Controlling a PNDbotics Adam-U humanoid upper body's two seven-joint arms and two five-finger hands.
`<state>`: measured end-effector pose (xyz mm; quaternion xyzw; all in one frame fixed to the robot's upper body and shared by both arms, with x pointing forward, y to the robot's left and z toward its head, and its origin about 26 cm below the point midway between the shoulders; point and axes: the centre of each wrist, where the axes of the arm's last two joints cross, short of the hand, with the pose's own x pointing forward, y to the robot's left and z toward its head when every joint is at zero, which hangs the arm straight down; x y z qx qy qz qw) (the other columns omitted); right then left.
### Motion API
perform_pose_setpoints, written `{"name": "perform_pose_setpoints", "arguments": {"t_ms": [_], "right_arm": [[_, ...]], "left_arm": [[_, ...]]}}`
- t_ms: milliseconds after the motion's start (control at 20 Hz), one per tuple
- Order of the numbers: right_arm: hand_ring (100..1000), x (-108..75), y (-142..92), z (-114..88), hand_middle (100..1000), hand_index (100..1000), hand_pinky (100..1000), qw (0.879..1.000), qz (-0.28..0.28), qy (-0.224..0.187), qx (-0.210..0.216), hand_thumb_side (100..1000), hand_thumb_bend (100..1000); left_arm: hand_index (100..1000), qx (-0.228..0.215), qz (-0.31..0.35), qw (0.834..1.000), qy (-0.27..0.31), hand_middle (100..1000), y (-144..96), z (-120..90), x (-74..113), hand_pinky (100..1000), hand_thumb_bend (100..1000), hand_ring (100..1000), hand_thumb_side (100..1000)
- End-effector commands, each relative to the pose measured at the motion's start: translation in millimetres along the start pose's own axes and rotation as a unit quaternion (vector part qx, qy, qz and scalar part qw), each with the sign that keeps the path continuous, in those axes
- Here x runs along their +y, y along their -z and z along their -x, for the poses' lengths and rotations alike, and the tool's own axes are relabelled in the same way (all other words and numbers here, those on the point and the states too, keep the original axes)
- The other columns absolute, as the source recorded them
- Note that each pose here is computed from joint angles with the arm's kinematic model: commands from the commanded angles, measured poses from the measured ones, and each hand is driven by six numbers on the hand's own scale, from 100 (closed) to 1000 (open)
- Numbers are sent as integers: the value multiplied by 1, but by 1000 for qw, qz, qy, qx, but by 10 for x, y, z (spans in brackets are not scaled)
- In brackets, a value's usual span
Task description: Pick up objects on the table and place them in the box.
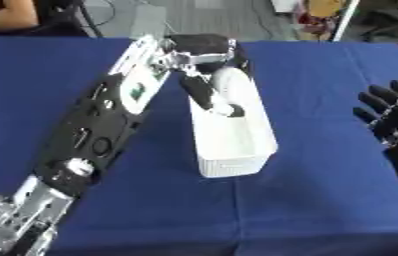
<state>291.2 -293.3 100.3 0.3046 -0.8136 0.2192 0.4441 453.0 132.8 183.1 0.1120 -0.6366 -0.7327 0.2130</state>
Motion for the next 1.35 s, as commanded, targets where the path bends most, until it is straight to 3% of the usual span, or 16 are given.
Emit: {"name": "perform_pose_setpoints", "arguments": {"t_ms": [50, 200, 250, 300, 350, 400, 550, 800, 900, 1050, 1100, 1350], "right_arm": [[1000, -16, 35, -47, 923, 1000, 1000, 1000, -7, -5, -6, 607, 150], [1000, -12, 43, -44, 923, 1000, 1000, 1000, -8, -4, -7, 607, 151], [1000, -11, 45, -43, 923, 1000, 1000, 1000, -9, -4, -7, 608, 153], [1000, -10, 47, -42, 923, 1000, 1000, 1000, -9, -4, -7, 608, 154], [1000, -10, 46, -43, 923, 1000, 1000, 1000, -9, -4, -7, 607, 152], [1000, -12, 42, -43, 923, 1000, 1000, 1000, -8, -4, -7, 607, 152], [1000, -14, 33, -40, 923, 1000, 1000, 1000, -6, -4, -7, 607, 153], [1000, -13, 27, -36, 923, 1000, 1000, 1000, -5, -4, -6, 606, 154], [1000, -13, 23, -35, 923, 1000, 1000, 1000, -4, -4, -6, 606, 155], [1000, -12, 20, -33, 923, 1000, 1000, 1000, -4, -4, -6, 606, 155], [1000, -12, 19, -32, 923, 1000, 1000, 1000, -4, -4, -6, 606, 155], [1000, -12, 10, -25, 923, 1000, 1000, 1000, -3, -3, -4, 606, 156]], "left_arm": [[518, -62, 78, 993, 68, 409, 36, -17, 25, 100, 100, 163, 393], [537, -76, 90, 990, 76, 419, 79, -27, -82, 100, 156, 176, 449], [569, -79, 94, 989, 77, 442, 91, -27, -122, 100, 216, 220, 505], [610, -82, 97, 989, 76, 482, 99, -23, -169, 100, 351, 284, 624], [695, -84, 99, 989, 76, 600, 100, -16, -202, 306, 573, 472, 789], [778, -86, 96, 989, 73, 685, 89, -2, -230, 392, 689, 548, 857], [880, -87, 75, 991, 67, 813, 37, 43, -247, 563, 788, 711, 910], [933, -92, 26, 995, 30, 882, -38, 86, -249, 628, 721, 763, 944], [942, -94, 7, 996, 9, 892, -55, 90, -238, 634, 632, 762, 988], [944, -96, -31, 995, -17, 895, -80, 90, -207, 640, 601, 761, 988], [934, -96, -50, 994, -28, 892, -90, 90, -199, 628, 541, 743, 961], [923, -99, -132, 984, -74, 888, -116, 68, -150, 606, 504, 726, 929]]}}
